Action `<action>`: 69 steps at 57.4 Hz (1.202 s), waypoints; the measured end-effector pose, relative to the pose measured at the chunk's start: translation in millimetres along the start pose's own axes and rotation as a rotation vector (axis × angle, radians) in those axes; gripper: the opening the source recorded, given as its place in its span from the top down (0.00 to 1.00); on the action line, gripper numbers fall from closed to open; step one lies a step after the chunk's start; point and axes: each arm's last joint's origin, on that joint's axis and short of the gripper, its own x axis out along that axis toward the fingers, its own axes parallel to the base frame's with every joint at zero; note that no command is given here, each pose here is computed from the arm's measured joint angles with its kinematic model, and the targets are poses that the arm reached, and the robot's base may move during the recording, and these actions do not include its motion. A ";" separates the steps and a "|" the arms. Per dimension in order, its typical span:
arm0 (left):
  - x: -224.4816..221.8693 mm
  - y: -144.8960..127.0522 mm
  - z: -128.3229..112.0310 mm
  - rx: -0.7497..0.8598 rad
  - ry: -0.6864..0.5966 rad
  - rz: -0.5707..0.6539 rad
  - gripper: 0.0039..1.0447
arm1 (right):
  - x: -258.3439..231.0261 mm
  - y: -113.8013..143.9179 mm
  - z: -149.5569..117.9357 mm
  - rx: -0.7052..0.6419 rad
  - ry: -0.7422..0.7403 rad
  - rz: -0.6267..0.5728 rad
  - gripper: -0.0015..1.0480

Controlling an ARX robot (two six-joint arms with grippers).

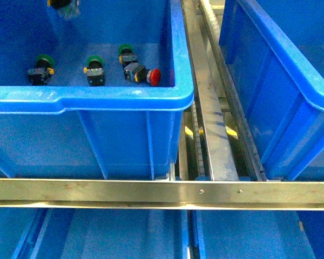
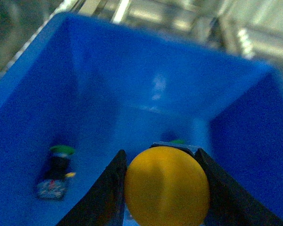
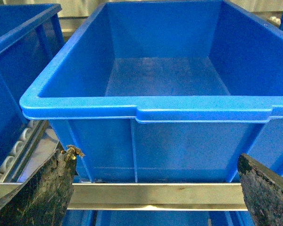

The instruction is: Pick red and yellow buttons and place in box

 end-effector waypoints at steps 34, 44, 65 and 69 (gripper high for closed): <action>-22.6 -95.5 -69.5 -0.641 0.092 -0.632 0.68 | 0.0 0.0 0.0 0.000 0.000 0.000 0.06; -30.9 -137.0 -87.9 -0.612 0.281 -0.774 0.68 | 0.0 0.0 0.0 0.000 0.000 0.000 0.06; -97.9 -155.9 -74.5 -0.537 0.433 -0.910 0.68 | 0.0 0.0 0.0 0.000 0.000 0.000 0.06; -109.7 -150.6 -69.8 -0.529 0.428 -0.899 0.68 | 0.0 0.0 0.0 0.000 0.000 0.000 0.06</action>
